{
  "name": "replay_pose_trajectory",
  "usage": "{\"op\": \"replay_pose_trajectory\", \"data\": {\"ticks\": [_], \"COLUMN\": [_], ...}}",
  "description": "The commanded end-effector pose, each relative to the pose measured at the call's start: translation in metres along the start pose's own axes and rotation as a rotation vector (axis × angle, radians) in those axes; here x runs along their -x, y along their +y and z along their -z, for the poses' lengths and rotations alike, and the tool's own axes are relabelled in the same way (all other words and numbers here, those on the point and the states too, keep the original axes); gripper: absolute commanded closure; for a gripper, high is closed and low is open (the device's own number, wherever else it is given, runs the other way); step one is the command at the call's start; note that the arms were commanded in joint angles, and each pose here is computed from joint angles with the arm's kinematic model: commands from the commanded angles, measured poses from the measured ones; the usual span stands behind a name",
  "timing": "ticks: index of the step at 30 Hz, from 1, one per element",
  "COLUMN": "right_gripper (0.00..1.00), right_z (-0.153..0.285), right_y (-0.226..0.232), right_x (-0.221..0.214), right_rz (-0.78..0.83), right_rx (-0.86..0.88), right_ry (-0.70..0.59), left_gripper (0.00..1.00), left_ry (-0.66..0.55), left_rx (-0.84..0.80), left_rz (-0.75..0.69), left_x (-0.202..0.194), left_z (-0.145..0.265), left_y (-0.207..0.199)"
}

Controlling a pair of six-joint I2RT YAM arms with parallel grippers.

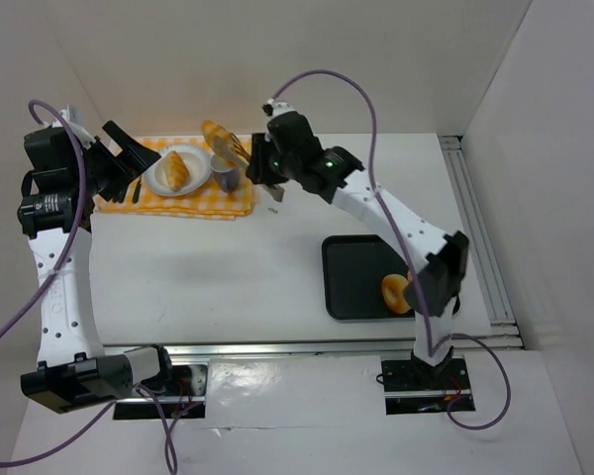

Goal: Place the bread

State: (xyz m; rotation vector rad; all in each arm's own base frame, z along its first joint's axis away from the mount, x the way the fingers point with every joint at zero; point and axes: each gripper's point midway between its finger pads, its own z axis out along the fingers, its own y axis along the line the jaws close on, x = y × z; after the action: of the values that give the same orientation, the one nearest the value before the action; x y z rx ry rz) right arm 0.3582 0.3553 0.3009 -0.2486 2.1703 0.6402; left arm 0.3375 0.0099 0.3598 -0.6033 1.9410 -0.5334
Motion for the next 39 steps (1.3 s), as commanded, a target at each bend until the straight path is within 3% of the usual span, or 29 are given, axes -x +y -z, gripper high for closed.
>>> {"op": "replay_pose_trajectory", "data": {"ticks": [1, 2, 3, 6, 12, 16, 28, 39], "right_gripper": [0.7, 0.7, 0.68, 0.68, 0.67, 0.66, 0.66, 0.57], "right_z": [-0.036, -0.029, -0.071, -0.091, -0.153, -0.19, -0.234, -0.251], "right_y": [0.052, 0.067, 0.065, 0.08, 0.083, 0.083, 0.053, 0.049], "right_x": [0.066, 0.101, 0.084, 0.114, 0.102, 0.074, 0.038, 0.017], "right_rz": [0.076, 0.078, 0.083, 0.053, -0.013, -0.007, -0.049, -0.071], "right_rx": [0.175, 0.223, 0.215, 0.334, 0.434, 0.484, 0.379, 0.355], "right_ry": [-0.203, -0.29, -0.243, -0.326, -0.389, -0.362, -0.312, -0.279], "left_gripper": [0.0, 0.0, 0.0, 0.0, 0.0, 0.0, 0.0, 0.0], "left_ry": [-0.062, -0.069, -0.077, -0.099, -0.145, -0.185, -0.156, -0.143], "left_rx": [-0.053, -0.041, -0.047, -0.061, -0.069, -0.069, -0.065, -0.068], "left_rz": [-0.038, -0.038, -0.028, -0.028, -0.033, -0.043, -0.054, -0.07], "left_x": [0.022, 0.024, 0.026, 0.034, 0.042, 0.045, 0.038, 0.036], "left_z": [0.015, 0.015, 0.017, 0.025, 0.041, 0.052, 0.044, 0.041], "left_y": [-0.021, -0.019, -0.023, -0.031, -0.04, -0.042, -0.034, -0.033]}}
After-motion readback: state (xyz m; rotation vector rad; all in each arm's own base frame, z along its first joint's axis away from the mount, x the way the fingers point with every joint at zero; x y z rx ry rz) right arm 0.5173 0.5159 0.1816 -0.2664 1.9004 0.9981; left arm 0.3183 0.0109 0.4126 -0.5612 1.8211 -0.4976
